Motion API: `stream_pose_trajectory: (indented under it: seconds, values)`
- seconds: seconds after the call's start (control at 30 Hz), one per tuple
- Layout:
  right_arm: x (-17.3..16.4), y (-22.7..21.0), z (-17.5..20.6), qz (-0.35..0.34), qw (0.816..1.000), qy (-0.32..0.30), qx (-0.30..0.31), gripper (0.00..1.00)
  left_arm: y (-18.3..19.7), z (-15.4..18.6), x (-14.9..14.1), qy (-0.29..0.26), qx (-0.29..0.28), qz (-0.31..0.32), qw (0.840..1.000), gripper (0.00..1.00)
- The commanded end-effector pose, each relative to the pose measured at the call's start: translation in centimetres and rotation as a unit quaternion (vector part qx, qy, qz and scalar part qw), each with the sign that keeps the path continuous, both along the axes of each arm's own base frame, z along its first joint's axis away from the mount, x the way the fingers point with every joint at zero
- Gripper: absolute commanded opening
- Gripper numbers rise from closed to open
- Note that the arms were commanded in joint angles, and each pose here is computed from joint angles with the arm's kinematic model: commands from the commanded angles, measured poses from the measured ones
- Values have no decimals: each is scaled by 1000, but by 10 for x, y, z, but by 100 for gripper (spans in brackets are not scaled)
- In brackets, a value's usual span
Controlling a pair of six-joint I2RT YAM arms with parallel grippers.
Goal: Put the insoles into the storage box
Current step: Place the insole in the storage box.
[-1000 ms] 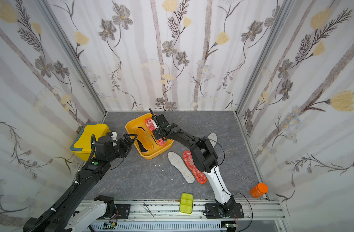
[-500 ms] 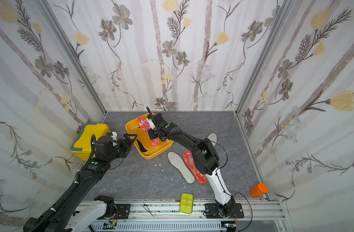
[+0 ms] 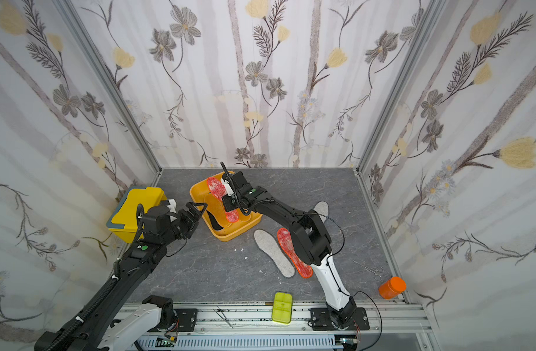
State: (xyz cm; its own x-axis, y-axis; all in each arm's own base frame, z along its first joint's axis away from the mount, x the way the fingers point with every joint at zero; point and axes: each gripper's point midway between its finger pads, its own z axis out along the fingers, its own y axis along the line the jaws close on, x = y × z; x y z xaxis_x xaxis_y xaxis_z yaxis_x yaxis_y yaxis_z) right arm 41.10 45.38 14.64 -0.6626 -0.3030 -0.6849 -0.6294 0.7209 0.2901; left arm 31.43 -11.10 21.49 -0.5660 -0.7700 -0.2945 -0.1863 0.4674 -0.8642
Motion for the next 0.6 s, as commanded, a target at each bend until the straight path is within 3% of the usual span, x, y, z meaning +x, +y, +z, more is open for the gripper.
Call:
stream_pose_trajectory:
  seconds: [0.0,0.57]
  values:
    - [-3,10,-3,-6,1000,9,14,0,2,4,2,-10,4,4,1000,100]
    - [-12,22,-47,-46,998,45,-3,0,3,6,0,-12,4,6,1000,100]
